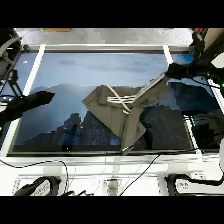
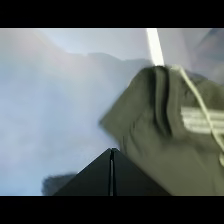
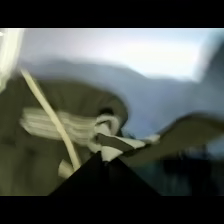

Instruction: Fold the clothes and pants, and hang the long-sleeved shirts on hangers.

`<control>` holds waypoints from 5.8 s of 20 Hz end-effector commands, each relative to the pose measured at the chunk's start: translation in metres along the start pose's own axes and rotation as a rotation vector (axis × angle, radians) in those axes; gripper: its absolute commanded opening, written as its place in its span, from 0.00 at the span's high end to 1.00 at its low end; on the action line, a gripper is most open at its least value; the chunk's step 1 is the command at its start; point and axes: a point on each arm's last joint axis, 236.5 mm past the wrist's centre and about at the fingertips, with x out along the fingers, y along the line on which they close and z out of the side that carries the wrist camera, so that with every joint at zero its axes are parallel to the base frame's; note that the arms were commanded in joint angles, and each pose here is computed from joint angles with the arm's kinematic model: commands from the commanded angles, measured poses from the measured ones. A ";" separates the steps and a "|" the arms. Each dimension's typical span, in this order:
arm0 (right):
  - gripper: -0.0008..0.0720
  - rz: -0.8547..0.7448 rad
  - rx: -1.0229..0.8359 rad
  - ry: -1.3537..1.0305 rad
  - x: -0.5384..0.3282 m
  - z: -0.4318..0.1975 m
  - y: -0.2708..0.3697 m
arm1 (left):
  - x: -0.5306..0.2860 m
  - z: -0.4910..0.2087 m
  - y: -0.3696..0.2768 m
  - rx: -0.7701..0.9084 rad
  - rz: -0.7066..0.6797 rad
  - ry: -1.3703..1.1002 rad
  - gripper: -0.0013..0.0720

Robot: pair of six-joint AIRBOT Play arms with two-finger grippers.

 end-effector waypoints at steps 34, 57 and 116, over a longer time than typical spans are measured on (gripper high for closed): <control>0.97 -0.012 -0.073 0.230 -0.002 -0.158 0.036 | 0.229 -0.107 -0.123 0.043 -0.198 0.328 0.30; 0.97 -0.008 -0.072 0.208 -0.002 -0.153 0.037 | 0.225 -0.032 -0.131 0.098 -0.092 0.052 0.96; 0.32 -0.094 0.321 0.247 0.061 -0.254 -0.016 | 0.041 -0.105 0.115 -0.350 0.106 0.620 0.04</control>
